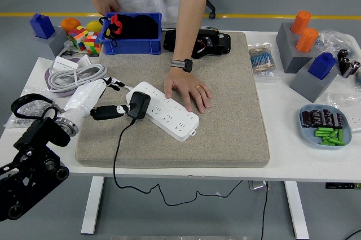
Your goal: Press the white button,pick up the black plug,place it near the board,insert it into the board
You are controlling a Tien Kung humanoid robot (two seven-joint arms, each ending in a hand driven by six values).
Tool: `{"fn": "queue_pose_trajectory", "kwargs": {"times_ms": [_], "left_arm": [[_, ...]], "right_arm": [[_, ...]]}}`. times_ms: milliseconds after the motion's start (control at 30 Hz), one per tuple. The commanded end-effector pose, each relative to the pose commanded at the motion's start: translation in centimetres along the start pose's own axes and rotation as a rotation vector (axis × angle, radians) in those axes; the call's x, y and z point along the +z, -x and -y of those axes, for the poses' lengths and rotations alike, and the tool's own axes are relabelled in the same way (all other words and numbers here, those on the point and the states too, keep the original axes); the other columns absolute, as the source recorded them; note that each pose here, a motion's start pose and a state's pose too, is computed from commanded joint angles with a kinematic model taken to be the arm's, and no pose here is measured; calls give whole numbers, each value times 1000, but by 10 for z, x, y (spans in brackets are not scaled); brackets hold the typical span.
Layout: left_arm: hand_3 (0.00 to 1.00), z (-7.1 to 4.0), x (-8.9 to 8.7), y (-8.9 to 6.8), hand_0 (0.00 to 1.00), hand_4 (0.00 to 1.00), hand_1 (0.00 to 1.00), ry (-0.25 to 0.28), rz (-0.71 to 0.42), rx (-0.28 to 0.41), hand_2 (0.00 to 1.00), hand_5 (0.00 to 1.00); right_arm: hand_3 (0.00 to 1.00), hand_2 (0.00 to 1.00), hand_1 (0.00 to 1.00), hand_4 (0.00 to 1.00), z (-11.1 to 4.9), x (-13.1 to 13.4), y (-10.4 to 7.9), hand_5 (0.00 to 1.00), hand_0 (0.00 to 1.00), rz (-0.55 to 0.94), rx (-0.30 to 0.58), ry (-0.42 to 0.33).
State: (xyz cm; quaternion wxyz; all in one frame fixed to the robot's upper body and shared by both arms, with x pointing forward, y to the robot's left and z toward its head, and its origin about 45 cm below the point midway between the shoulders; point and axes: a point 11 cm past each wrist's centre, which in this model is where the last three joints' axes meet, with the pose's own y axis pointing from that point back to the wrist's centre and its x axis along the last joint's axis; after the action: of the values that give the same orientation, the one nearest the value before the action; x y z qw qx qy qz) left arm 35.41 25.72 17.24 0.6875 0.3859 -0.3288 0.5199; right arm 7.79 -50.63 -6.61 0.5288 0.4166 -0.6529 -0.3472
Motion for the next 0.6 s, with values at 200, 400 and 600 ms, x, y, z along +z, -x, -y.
{"fn": "queue_pose_trajectory", "kwargs": {"times_ms": [200,400,600], "left_arm": [[750,-2,7,10,865,882,831,26,8,-23,749,580],[749,-2,10,17,867,883,835,31,11,-40,754,579],[749,0,13,20,867,882,837,36,13,-49,758,576]], "right_arm": [[593,609,628,687,0,2,1,412,630,-2,-1,4],[593,609,628,687,0,3,1,411,630,-1,-2,5],[592,608,628,687,0,3,2,410,630,3,-3,3]]}}
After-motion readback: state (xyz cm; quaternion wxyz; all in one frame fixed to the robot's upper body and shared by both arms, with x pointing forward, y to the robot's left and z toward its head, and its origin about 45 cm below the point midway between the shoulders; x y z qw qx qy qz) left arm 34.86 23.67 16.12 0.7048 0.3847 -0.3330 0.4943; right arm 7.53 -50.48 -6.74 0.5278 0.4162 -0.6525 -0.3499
